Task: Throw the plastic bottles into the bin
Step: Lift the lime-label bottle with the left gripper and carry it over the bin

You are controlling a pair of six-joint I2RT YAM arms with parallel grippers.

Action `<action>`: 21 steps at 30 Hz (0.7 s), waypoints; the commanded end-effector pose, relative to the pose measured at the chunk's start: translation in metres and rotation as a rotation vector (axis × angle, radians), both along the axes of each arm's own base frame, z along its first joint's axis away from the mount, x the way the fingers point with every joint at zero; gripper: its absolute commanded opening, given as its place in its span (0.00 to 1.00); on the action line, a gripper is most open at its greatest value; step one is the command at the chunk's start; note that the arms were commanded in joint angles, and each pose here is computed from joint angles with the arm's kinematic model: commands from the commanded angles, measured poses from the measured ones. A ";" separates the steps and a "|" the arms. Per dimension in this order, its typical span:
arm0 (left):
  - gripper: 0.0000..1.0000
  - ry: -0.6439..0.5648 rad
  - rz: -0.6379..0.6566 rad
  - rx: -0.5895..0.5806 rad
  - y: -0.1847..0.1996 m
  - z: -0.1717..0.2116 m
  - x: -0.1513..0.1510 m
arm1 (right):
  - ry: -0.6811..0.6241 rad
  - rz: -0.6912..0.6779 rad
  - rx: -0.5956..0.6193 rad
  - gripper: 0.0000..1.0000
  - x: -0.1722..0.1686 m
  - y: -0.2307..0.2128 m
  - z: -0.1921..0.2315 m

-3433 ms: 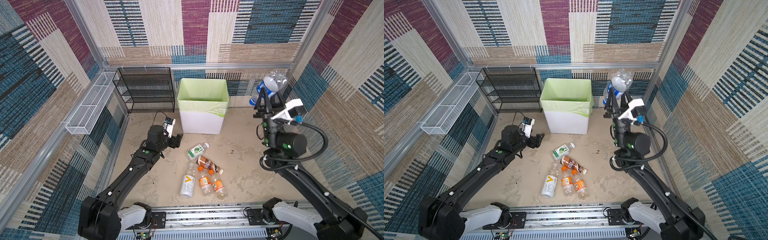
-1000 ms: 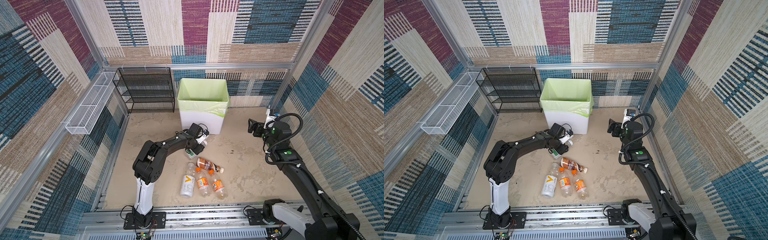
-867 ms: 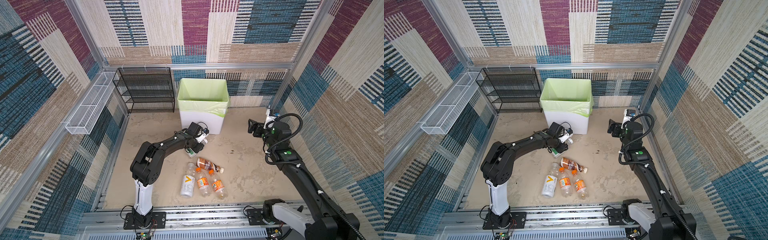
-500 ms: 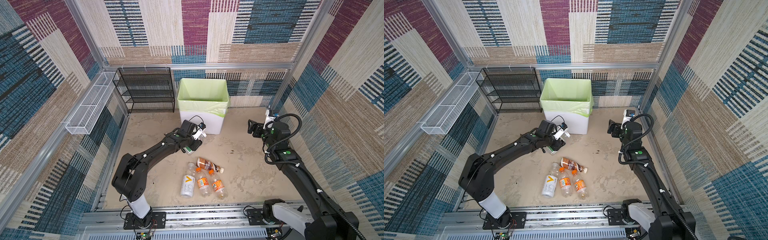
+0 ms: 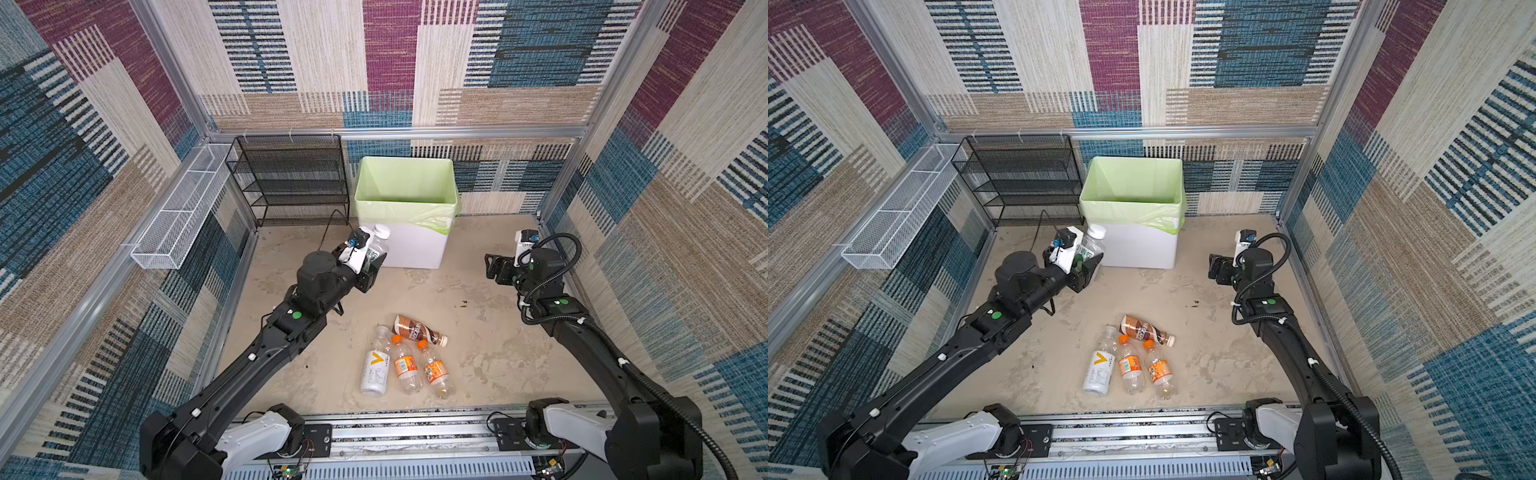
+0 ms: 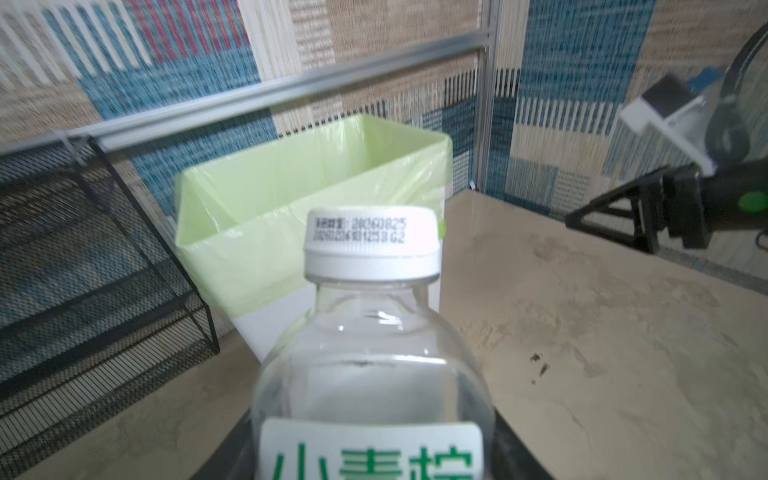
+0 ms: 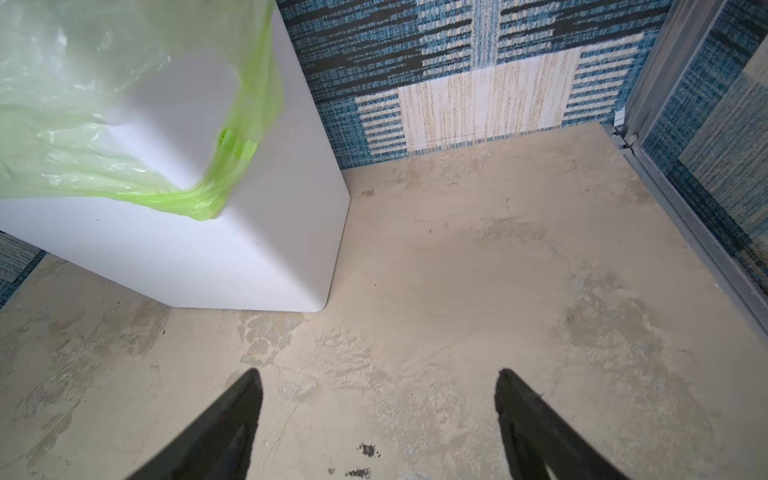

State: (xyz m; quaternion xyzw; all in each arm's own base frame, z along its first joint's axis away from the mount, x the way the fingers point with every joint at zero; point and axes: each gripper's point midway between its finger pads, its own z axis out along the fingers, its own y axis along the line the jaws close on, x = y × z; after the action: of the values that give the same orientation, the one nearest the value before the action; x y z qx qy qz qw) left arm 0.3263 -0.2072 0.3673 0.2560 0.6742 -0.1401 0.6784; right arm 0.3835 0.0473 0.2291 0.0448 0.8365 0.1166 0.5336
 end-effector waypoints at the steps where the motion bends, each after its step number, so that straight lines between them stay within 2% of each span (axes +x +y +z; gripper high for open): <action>1: 0.47 -0.264 0.049 -0.152 0.022 0.073 -0.019 | -0.021 0.009 0.033 0.87 0.000 0.004 0.006; 5: 0.47 -0.482 0.048 -0.250 0.042 0.129 -0.055 | -0.015 0.007 0.040 0.87 -0.001 0.004 0.005; 9: 0.50 -0.663 -0.027 -0.354 0.047 0.172 -0.089 | -0.027 -0.001 0.057 0.86 -0.002 0.004 0.006; 11: 0.52 -0.730 -0.044 -0.374 0.047 0.189 -0.095 | -0.032 -0.002 0.062 0.86 -0.002 0.003 0.006; 13: 0.52 -0.755 -0.029 -0.360 0.043 0.203 -0.087 | -0.033 -0.007 0.062 0.86 -0.002 0.003 0.004; 15: 0.52 -0.728 0.017 -0.344 0.033 0.218 -0.058 | -0.032 -0.003 0.062 0.86 -0.001 0.004 0.003; 17: 0.52 -0.633 0.042 -0.293 0.013 0.229 -0.012 | -0.029 0.003 0.071 0.86 0.002 0.005 0.001; 21: 0.57 -0.238 0.004 -0.268 -0.032 0.219 0.112 | -0.024 0.034 0.104 0.85 0.009 0.014 -0.003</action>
State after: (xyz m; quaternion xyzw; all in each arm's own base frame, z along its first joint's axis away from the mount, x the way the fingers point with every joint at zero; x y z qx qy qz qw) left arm 0.3721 -0.2159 0.6251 0.1687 0.4256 -0.1553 0.8754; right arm 0.3847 0.0535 0.2142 0.0606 0.8389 0.1457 0.5210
